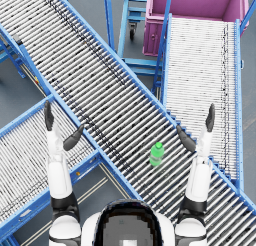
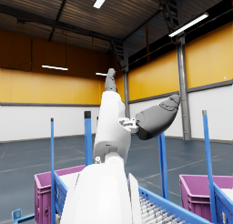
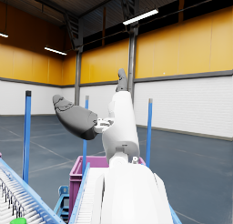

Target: Pick up the oil and place it on the left assembly line, put the cola on the right, and keep Sprite still

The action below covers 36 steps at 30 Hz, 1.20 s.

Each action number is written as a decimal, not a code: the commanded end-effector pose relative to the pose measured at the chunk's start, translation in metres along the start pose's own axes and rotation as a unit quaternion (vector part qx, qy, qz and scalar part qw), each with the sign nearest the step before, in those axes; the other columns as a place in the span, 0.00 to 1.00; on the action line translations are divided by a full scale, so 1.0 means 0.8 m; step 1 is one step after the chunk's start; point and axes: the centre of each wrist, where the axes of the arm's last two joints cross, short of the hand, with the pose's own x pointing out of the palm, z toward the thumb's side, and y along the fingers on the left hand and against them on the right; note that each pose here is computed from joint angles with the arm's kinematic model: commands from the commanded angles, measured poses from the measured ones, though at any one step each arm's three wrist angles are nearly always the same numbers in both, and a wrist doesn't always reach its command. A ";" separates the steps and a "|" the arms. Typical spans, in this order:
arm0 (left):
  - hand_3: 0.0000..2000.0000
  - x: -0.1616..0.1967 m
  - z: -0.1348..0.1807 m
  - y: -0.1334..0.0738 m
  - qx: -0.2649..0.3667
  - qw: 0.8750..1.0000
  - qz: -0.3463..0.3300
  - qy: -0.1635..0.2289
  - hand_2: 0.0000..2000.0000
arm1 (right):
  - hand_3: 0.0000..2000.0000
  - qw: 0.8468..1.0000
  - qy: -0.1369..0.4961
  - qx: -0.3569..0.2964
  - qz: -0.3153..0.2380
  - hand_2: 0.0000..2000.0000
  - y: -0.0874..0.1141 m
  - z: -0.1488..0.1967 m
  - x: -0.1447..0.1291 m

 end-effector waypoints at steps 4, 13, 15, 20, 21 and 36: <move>0.00 -0.001 -0.001 0.000 -0.002 1.000 0.001 0.000 0.00 | 0.00 1.000 -0.001 -0.002 0.001 0.00 -0.002 0.001 0.001; 0.00 -0.004 0.003 0.002 0.005 1.000 0.008 0.001 0.00 | 0.00 1.000 -0.002 -0.001 -0.003 0.00 -0.001 0.001 0.000; 0.00 -0.002 -0.001 -0.002 -0.002 1.000 0.005 -0.001 0.00 | 0.00 1.000 -0.003 0.001 -0.001 0.00 0.000 -0.001 0.001; 0.00 -0.004 0.001 0.002 0.003 1.000 0.008 0.000 0.00 | 0.00 1.000 -0.003 0.006 -0.006 0.00 0.003 -0.004 -0.001; 0.00 -0.003 -0.002 -0.002 -0.003 1.000 0.007 -0.001 0.00 | 0.00 1.000 -0.004 0.012 -0.003 0.00 0.005 -0.006 0.001; 0.00 -0.002 0.002 0.003 0.004 1.000 0.006 -0.002 0.00 | 0.00 1.000 -0.006 0.003 -0.002 0.00 0.000 -0.002 0.003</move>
